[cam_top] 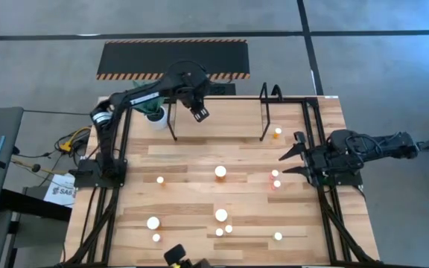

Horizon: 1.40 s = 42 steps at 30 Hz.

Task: Pick and place medicine bottles onto shelf by color
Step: Put the top left yellow pill bottle on the shelf

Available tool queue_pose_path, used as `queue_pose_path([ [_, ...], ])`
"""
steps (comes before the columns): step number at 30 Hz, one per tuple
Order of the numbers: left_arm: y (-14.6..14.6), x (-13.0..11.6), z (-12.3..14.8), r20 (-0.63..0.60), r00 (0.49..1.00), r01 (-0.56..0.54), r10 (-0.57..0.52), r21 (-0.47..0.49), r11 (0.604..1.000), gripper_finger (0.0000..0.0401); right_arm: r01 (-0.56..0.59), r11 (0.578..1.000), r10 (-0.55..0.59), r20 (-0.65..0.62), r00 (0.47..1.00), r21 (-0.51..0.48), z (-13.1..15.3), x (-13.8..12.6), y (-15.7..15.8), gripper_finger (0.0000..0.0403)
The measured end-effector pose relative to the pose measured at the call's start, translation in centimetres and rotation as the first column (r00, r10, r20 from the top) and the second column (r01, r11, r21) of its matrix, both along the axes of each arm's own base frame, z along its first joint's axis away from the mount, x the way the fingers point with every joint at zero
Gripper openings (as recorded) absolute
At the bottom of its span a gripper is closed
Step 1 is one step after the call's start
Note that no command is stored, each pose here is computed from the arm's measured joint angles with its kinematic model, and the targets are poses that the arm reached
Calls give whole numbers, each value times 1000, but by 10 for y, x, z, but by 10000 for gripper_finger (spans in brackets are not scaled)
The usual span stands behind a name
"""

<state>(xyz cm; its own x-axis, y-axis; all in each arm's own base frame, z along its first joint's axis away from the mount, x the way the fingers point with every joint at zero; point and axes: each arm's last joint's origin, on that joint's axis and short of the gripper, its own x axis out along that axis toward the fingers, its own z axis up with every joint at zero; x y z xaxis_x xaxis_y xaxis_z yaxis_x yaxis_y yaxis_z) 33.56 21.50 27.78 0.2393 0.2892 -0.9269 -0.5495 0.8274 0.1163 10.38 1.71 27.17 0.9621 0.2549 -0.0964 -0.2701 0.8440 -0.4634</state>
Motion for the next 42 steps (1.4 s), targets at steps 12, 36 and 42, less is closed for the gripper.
queue_pose_path([
  [12,12,13,-4,-169,985,28,-32,-24,999,108,2,1000,-4,-117,993,-15,-11,-2,0,223],
  [36,13,16,-7,-158,976,145,-148,-33,989,108,0,1000,-3,-128,992,-24,-12,-2,0,223],
  [42,15,13,-7,-172,971,164,-168,-35,986,108,0,1000,-3,-128,992,-24,-12,-2,0,223],
])
